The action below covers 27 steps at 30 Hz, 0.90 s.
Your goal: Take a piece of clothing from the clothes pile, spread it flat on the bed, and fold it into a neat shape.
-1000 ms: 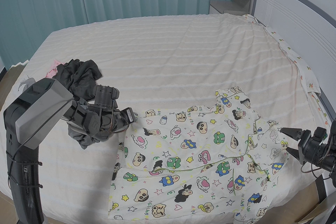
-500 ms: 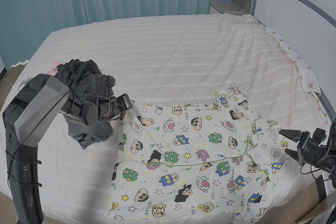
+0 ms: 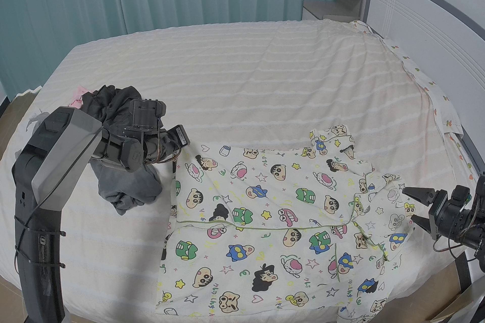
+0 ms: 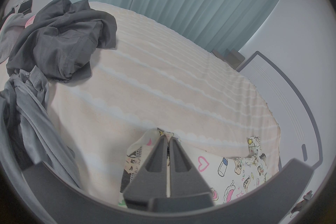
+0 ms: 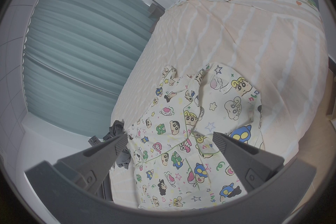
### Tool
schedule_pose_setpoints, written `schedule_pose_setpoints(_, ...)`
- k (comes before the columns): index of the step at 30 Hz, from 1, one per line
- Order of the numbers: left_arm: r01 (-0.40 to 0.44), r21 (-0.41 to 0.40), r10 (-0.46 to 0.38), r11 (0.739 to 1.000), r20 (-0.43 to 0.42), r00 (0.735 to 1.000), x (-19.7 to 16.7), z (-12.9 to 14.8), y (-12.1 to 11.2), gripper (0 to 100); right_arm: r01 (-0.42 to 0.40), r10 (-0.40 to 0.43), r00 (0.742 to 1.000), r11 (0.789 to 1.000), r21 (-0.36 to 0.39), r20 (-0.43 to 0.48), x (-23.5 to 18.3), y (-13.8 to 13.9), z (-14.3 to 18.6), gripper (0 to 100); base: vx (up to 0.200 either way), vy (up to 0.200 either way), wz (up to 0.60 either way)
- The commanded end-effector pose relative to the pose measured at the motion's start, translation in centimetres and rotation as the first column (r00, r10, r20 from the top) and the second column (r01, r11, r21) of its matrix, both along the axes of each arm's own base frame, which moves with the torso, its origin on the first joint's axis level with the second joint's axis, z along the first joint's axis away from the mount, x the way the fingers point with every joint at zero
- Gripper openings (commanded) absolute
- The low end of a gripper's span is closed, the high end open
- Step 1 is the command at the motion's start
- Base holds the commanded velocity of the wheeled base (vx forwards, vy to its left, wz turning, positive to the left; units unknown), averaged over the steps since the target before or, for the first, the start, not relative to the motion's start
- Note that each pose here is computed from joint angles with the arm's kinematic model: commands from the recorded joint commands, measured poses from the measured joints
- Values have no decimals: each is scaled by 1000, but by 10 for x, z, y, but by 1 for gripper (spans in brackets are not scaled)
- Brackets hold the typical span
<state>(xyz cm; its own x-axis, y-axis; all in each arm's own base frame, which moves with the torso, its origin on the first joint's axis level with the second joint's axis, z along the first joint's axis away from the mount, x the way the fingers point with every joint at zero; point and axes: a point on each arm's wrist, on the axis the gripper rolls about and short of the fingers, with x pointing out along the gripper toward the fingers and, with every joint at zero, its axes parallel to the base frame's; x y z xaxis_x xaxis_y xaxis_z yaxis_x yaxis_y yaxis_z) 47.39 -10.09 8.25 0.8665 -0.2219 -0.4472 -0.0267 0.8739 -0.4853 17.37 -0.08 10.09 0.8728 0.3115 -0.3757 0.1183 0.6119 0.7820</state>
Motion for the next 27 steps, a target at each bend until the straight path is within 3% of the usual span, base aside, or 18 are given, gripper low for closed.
schedule_pose_setpoints(1,-10,0,10,1000,1,1000,6,0,4,0,0,0,1000,1000,0,-1,0,0,0,100,0,0,0)
schedule_pose_setpoints(21,-27,1,27,1000,3,1000,22,3,10,0,-1,1,1000,1000,-1,-3,0,0,-1,100,0,0,0)
schedule_pose_setpoints(22,-28,0,28,1000,4,1000,22,4,10,100,-1,1,1000,1000,-1,-3,0,0,-1,100,0,0,0)
schedule_pose_setpoints(27,-35,-1,35,999,-14,999,16,13,14,100,-1,1,1000,1000,-1,-5,-1,0,-1,100,0,0,0)
